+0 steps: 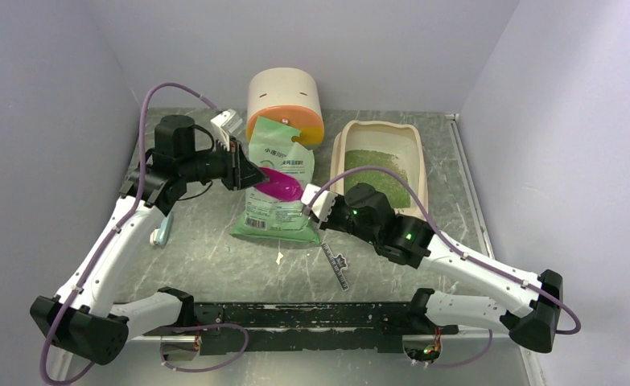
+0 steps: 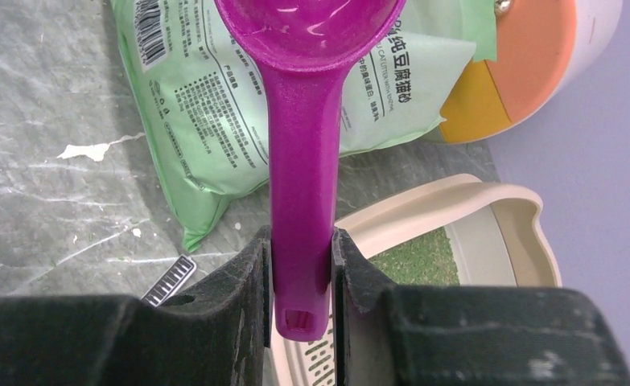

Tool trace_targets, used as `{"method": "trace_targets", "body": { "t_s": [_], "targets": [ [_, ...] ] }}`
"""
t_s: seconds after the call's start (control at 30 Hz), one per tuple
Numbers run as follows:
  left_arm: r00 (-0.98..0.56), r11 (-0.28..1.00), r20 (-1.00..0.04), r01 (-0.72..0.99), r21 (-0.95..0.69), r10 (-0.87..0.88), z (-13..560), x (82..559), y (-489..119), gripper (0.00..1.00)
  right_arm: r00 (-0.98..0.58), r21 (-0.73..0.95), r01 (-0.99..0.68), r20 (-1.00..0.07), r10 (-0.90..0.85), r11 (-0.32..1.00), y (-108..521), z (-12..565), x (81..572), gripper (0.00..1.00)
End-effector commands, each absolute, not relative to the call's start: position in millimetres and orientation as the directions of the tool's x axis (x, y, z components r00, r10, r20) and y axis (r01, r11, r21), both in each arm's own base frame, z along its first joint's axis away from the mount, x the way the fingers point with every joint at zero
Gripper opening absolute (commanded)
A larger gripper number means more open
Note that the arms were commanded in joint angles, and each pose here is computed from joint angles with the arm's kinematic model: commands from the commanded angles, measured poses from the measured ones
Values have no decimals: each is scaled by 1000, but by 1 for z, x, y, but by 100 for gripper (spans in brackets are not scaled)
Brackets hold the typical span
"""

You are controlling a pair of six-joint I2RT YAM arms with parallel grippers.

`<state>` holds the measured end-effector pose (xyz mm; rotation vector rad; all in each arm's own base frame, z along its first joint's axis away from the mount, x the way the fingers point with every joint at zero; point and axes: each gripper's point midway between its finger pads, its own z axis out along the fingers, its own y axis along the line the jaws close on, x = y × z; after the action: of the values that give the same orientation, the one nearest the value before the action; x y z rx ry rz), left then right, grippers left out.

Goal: Fill the litter box with clean litter
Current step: Place the cat litter bag at the center of the board.

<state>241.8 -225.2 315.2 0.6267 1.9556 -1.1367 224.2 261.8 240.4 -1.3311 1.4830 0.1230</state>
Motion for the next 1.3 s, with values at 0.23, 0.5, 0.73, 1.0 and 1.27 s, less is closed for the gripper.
{"method": "trace_targets", "body": {
  "t_s": [0.23, 0.5, 0.73, 1.0, 1.27],
  "targets": [
    [-506, 520, -861, 724, -452, -44, 310, 242, -221, 5, 272, -379, -701, -925, -265, 605, 257, 329, 211, 73],
    [-493, 584, -846, 633, -508, -202, 308, 263, -192, 5, -14, 36, -561, -999, 34, 827, 216, 358, 246, 95],
    [-495, 537, -785, 576, -617, -372, 311, 270, -176, 5, -516, 614, -572, -785, 342, 545, 187, 334, 282, 100],
    [-548, 361, -704, 609, -706, -451, 321, 248, -189, 5, -691, 766, -622, -633, 349, 160, 213, 334, 235, 100],
    [-559, 304, -704, 645, -701, -437, 330, 238, -195, 5, -724, 748, -655, -662, 196, 109, 252, 338, 221, 88]
  ]
}}
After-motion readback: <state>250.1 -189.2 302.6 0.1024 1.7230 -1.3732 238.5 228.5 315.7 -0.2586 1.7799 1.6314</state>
